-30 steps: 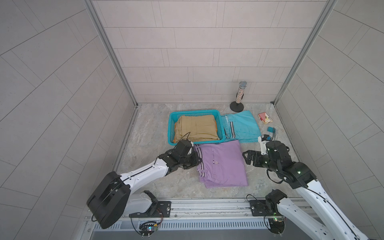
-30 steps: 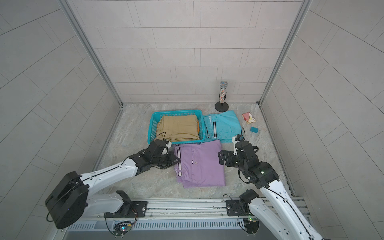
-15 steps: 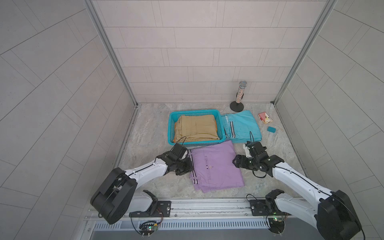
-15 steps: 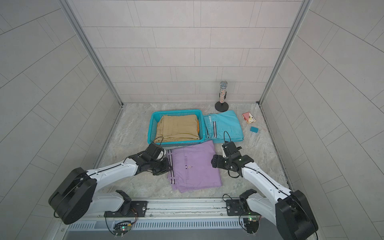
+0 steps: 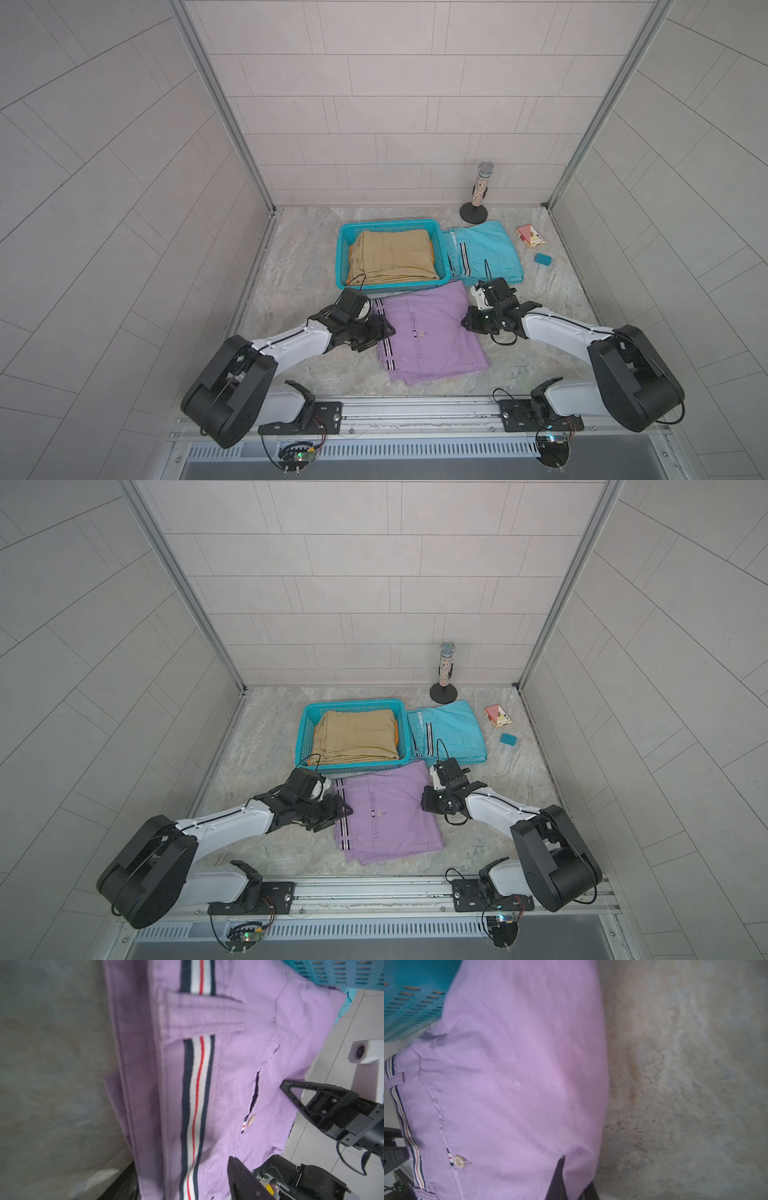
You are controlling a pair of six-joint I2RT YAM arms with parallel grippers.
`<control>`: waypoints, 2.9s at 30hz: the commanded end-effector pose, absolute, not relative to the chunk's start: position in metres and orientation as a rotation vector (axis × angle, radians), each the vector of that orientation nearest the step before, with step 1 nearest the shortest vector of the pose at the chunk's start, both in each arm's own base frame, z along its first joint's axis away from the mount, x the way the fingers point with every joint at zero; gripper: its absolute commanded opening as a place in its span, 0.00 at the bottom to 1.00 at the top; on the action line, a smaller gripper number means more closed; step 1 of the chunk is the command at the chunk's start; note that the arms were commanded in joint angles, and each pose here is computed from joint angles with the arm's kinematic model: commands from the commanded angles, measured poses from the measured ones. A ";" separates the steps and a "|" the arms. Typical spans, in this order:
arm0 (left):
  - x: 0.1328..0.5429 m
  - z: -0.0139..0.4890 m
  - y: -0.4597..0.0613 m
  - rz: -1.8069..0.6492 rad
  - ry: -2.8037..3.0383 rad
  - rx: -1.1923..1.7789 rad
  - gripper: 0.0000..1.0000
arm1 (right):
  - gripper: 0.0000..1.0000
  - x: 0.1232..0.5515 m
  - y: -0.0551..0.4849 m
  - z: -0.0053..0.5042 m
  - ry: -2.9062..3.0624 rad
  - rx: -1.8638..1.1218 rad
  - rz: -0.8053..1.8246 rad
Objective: Put the folded long pants in the basket
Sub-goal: Pick up the long pant at the center of the board, then place the long pant in the basket.
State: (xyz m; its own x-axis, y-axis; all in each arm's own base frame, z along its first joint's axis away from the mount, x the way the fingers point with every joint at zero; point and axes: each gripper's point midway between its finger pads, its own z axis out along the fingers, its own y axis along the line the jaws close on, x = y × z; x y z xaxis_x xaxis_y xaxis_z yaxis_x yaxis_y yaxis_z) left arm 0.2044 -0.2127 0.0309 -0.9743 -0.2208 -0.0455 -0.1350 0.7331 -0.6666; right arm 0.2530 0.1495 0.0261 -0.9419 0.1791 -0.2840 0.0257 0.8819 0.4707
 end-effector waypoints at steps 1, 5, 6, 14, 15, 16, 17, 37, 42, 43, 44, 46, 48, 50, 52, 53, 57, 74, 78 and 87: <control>0.186 -0.007 -0.197 -0.965 2.920 -0.378 0.74 | 0.04 0.246 0.146 0.023 2.733 0.154 0.671; 0.181 -0.018 -0.204 -1.001 2.975 -0.377 0.75 | 0.00 0.241 0.150 0.022 2.737 0.164 0.711; 0.181 -0.022 -0.206 -1.012 2.980 -0.386 0.74 | 0.00 0.241 0.151 0.022 2.736 0.168 0.720; 0.175 -0.042 -0.205 -1.014 3.008 -0.440 0.64 | 0.00 0.238 0.164 0.031 2.716 0.152 0.764; 0.175 -0.044 -0.205 -1.015 3.012 -0.445 0.60 | 0.00 0.238 0.166 0.032 2.715 0.146 0.768; 0.175 -0.045 -0.205 -1.020 3.013 -0.446 0.55 | 0.00 0.238 0.168 0.033 2.715 0.140 0.769; 0.175 -0.046 -0.206 -1.025 3.013 -0.449 0.48 | 0.00 0.237 0.169 0.033 2.715 0.135 0.769; 0.188 0.097 -0.202 -1.127 2.722 -0.351 0.00 | 0.00 0.202 0.171 0.156 2.496 -0.020 0.884; 0.189 0.154 -0.200 -1.173 2.628 -0.284 0.00 | 0.00 0.197 0.165 0.210 2.381 0.001 0.919; 0.191 0.166 -0.202 -1.177 2.614 -0.257 0.00 | 0.00 0.199 0.164 0.220 2.361 0.003 0.912; 0.195 0.173 -0.203 -1.184 2.607 -0.240 0.00 | 0.00 0.202 0.163 0.230 2.345 0.000 0.902; 0.209 0.190 -0.211 -1.231 2.588 -0.209 0.00 | 0.00 0.213 0.164 0.248 2.331 -0.024 0.862; 0.228 0.200 -0.216 -1.263 2.577 -0.184 0.00 | 0.00 0.230 0.169 0.268 2.311 -0.050 0.830; 0.253 0.209 -0.213 -1.241 2.572 -0.180 0.00 | 0.00 0.253 0.175 0.288 2.276 -0.064 0.810; 0.281 0.222 -0.209 -1.213 2.559 -0.176 0.00 | 0.00 0.281 0.181 0.304 2.248 -0.058 0.803; 0.295 0.229 -0.206 -1.201 2.551 -0.178 0.00 | 0.00 0.294 0.183 0.307 2.241 -0.051 0.799; 0.348 0.246 -0.189 -1.182 2.529 -0.226 0.00 | 0.00 0.348 0.203 0.304 2.244 -0.049 0.826; 0.461 0.175 -0.142 -1.071 2.747 -0.442 0.00 | 0.00 0.471 0.251 0.206 2.422 -0.054 0.771; 0.463 0.141 -0.139 -1.052 2.809 -0.492 0.00 | 0.00 0.475 0.250 0.168 2.494 -0.046 0.735; 0.460 0.117 -0.134 -1.013 2.858 -0.523 0.00 | 0.00 0.462 0.244 0.125 2.609 -0.012 0.712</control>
